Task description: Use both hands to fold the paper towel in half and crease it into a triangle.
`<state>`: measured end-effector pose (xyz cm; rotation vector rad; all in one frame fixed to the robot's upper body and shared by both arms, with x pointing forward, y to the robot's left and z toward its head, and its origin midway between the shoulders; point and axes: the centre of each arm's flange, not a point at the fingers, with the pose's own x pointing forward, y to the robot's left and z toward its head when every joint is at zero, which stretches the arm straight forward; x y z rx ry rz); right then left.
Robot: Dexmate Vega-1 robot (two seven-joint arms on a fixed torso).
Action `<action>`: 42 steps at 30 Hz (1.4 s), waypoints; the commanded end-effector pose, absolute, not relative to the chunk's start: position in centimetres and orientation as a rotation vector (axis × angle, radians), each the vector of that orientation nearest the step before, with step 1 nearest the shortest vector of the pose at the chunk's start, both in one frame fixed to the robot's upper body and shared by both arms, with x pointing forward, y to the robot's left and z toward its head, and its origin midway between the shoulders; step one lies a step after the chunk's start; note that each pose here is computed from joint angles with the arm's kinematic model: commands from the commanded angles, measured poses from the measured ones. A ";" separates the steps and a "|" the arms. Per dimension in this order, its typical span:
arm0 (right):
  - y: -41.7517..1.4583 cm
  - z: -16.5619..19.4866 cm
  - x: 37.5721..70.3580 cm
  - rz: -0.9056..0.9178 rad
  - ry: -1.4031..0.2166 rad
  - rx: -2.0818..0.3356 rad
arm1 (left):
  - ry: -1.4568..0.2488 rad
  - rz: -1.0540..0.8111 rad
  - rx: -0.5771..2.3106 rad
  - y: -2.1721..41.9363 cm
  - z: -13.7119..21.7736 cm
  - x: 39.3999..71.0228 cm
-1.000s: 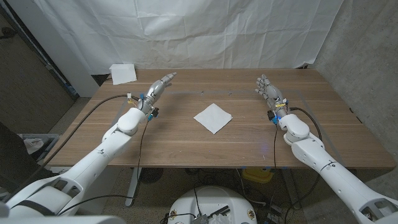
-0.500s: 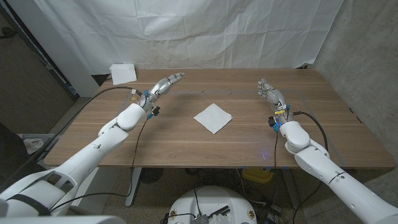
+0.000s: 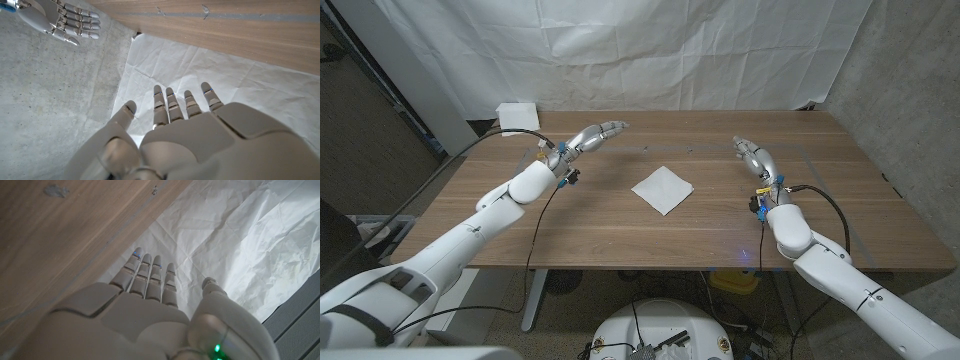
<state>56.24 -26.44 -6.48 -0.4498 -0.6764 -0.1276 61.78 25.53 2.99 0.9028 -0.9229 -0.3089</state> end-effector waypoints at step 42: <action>-18.5 -8.3 52.2 -0.445 -0.652 -0.864 | -0.837 -0.411 1.310 24.0 0.7 61.0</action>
